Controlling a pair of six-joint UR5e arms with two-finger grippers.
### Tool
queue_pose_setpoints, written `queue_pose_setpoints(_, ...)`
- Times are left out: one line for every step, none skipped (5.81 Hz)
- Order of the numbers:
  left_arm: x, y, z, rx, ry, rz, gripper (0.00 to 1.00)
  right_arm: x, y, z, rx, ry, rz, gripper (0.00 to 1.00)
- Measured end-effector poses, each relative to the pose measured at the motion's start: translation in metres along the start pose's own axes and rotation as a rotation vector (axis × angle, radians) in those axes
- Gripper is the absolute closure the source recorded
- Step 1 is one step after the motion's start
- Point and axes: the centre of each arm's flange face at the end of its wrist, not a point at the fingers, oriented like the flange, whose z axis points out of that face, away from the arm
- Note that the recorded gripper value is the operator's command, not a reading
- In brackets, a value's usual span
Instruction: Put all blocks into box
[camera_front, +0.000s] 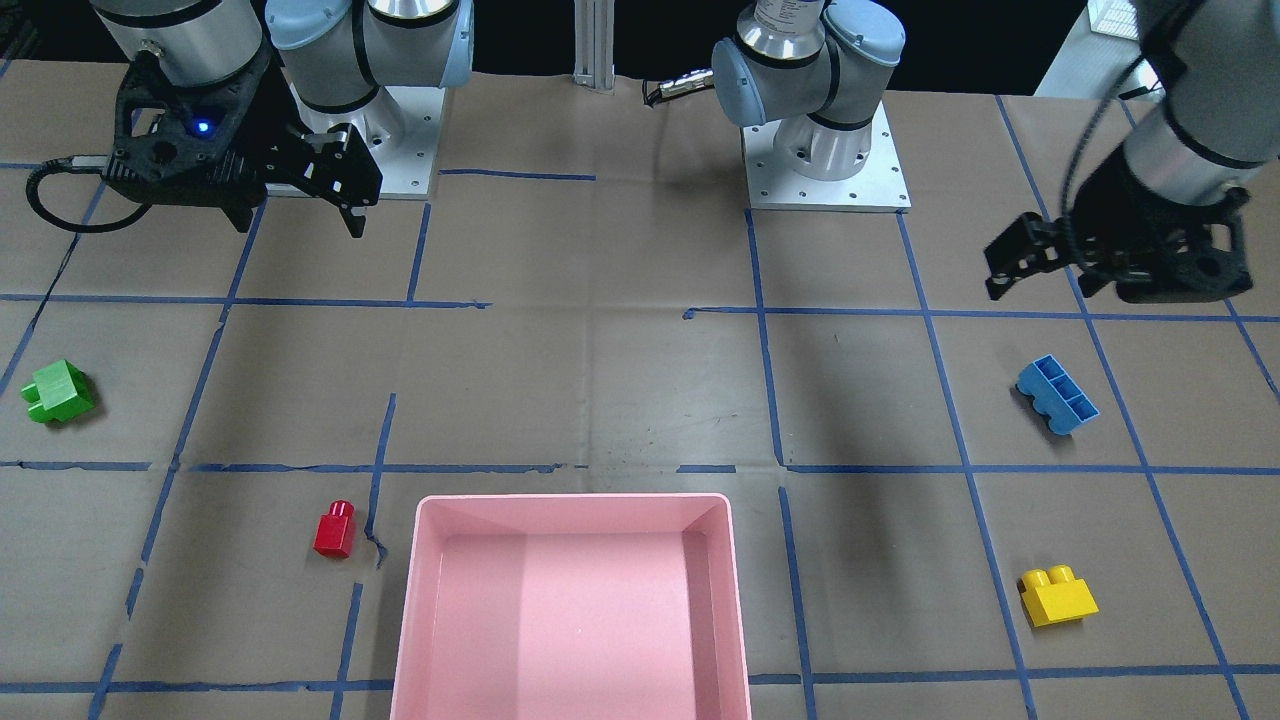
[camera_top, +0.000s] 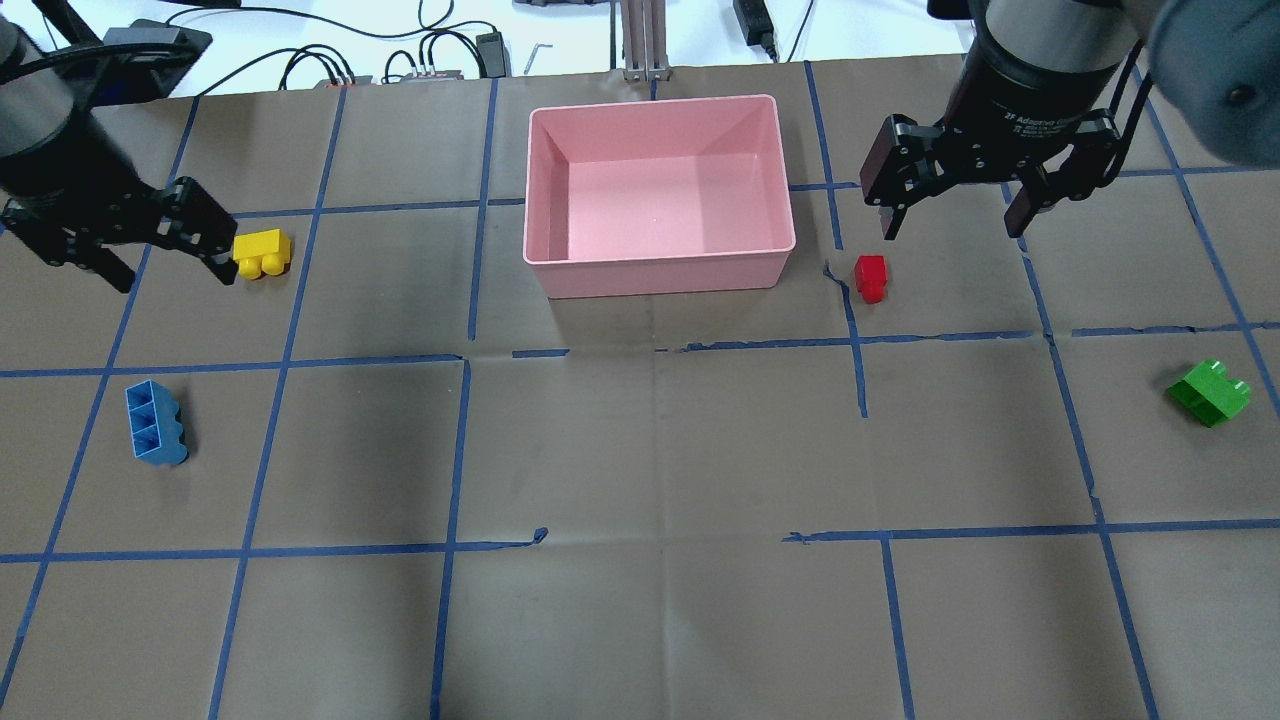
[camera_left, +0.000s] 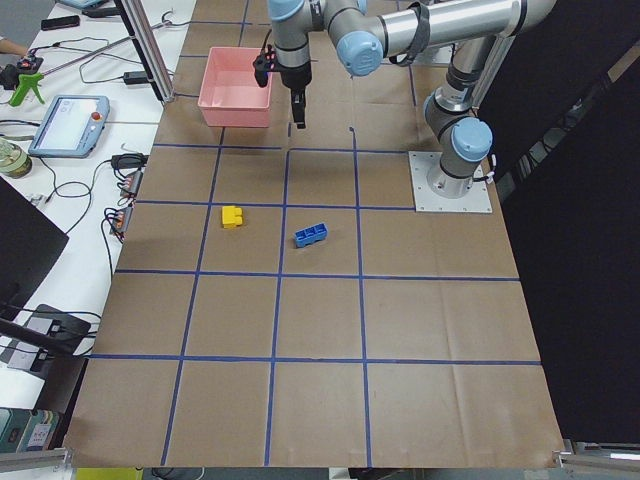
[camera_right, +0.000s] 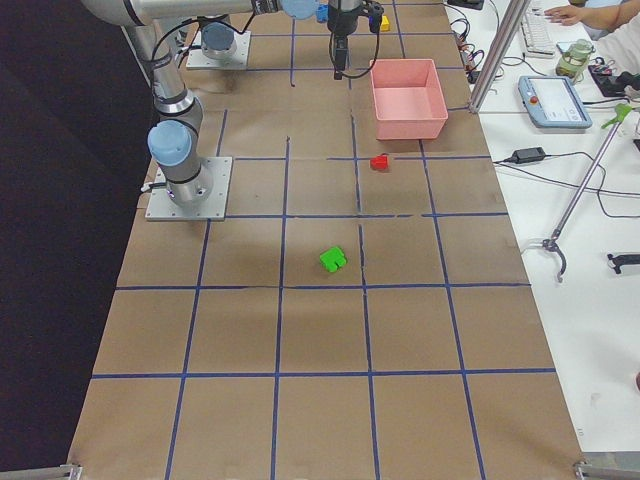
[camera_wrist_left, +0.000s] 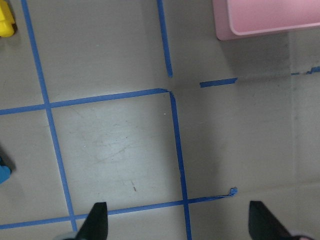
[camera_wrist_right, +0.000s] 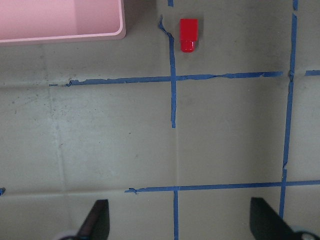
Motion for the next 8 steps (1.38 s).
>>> queue_pose_setpoints(-0.071,-0.01,0.025,-0.01,0.008,-0.08,0.01,0.004,0.0,0.0,-0.001,0.003,-0.006,0.0)
queue_pose_setpoints(-0.125,-0.013,0.053,-0.015,0.017,-0.144,0.01,0.011,-0.003,0.0,0.003,0.011,-0.038,0.0)
queue_pose_setpoints(-0.153,-0.012,0.084,-0.016,0.021,-0.175,0.01,0.025,-0.007,-0.001,0.007,0.03,-0.085,0.0)
queue_pose_setpoints(-0.163,-0.015,0.123,0.001,0.013,-0.188,0.01,0.049,-0.012,-0.001,-0.001,0.046,-0.138,0.0)
queue_pose_setpoints(-0.166,-0.02,0.164,0.015,0.007,-0.194,0.01,0.081,-0.018,0.0,-0.013,0.049,-0.214,0.0)
queue_pose_setpoints(-0.168,-0.025,0.199,0.022,0.007,-0.196,0.01,0.122,-0.023,0.002,-0.023,0.044,-0.306,0.0)
queue_pose_setpoints(-0.169,-0.029,0.222,0.018,0.009,-0.194,0.06,0.17,-0.026,0.005,-0.033,0.035,-0.412,0.0)
queue_pose_setpoints(-0.169,-0.031,0.238,0.001,0.014,-0.188,0.48,0.219,-0.024,0.012,-0.043,0.021,-0.541,0.0)
